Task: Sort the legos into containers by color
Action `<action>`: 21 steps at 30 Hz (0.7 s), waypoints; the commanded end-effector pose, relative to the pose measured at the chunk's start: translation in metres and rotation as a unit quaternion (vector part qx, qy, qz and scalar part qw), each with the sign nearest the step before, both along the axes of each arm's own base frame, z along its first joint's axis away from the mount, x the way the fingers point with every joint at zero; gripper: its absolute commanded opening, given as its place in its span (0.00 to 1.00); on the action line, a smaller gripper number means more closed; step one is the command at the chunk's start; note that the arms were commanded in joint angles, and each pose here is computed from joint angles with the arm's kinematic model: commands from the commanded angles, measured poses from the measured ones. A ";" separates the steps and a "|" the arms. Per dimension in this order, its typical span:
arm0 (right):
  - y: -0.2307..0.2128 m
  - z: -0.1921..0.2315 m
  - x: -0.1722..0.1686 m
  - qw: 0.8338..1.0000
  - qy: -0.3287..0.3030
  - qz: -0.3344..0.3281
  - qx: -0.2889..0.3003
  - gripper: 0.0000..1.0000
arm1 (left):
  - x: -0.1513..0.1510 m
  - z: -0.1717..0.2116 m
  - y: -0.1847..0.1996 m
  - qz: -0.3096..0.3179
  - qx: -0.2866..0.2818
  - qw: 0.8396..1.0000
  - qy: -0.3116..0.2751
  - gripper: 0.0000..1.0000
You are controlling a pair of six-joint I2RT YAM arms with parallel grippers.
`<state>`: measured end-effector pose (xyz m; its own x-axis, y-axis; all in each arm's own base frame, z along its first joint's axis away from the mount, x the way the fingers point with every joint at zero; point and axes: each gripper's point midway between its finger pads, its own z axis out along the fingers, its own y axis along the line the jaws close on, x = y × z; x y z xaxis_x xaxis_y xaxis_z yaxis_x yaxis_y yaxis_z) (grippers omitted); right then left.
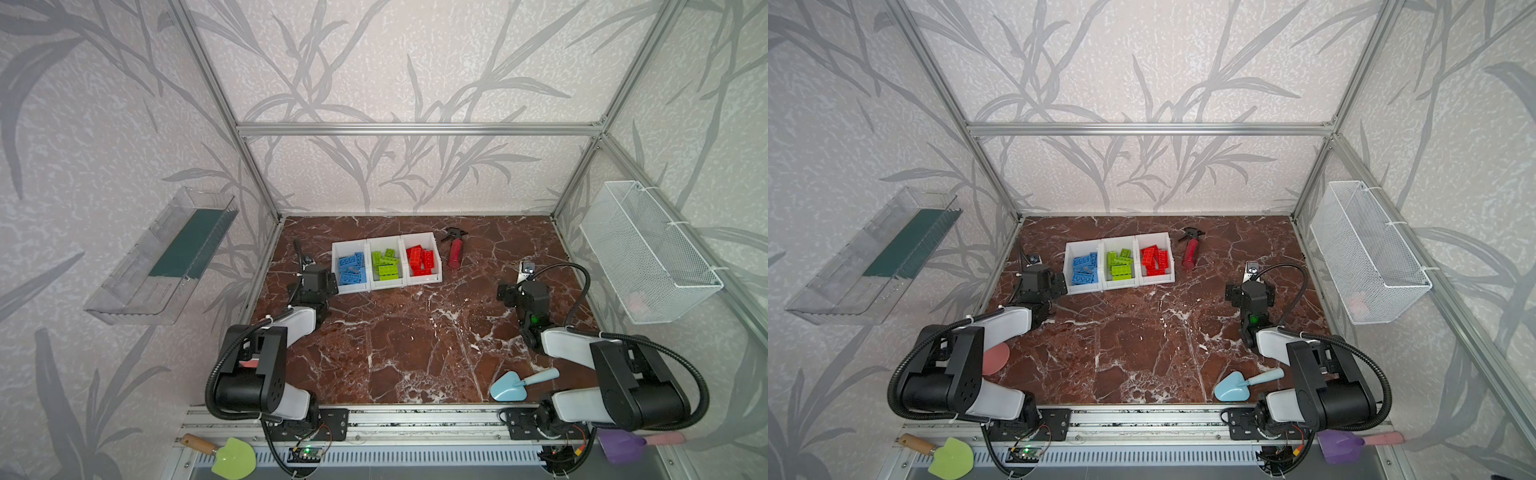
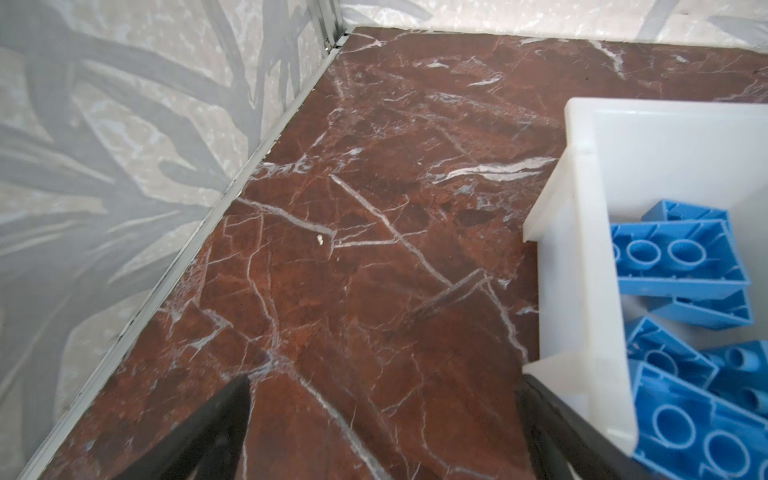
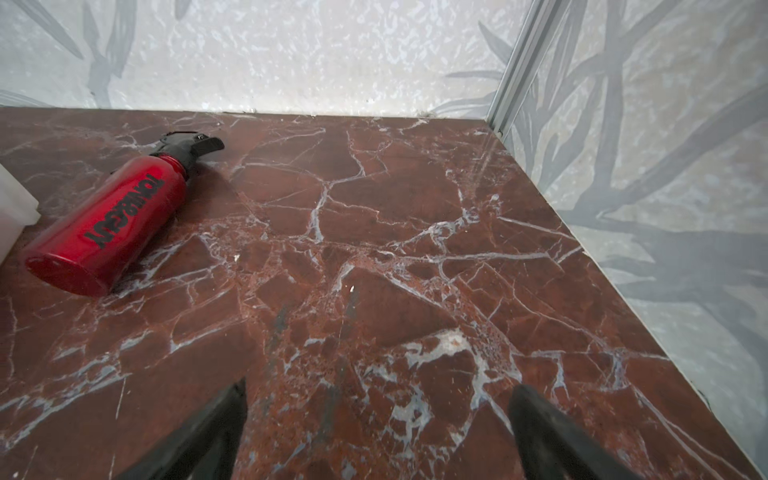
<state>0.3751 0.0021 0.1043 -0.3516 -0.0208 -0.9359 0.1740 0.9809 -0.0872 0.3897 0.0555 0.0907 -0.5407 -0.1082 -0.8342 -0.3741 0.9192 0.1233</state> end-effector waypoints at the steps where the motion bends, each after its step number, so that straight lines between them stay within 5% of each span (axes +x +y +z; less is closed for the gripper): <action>1: 0.004 0.009 0.006 0.998 -0.055 0.016 -0.009 0.99 | 0.010 0.005 -0.004 -0.025 -0.001 1.000 -0.002 0.99; 11: 0.035 -0.002 0.006 0.992 -0.060 0.114 -0.015 0.99 | -0.013 0.010 0.002 -0.016 0.013 0.990 -0.142 0.99; 21: 0.017 0.001 -0.003 0.995 -0.082 0.061 -0.013 0.99 | -0.003 0.005 0.001 -0.022 0.006 0.994 -0.109 0.99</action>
<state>0.3713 0.0240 0.0922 -0.2515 -0.0929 -0.9634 0.0297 0.9942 -0.1037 0.3826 0.0557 0.0912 -0.3591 -0.0898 -0.9290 -0.3577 0.9326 0.0481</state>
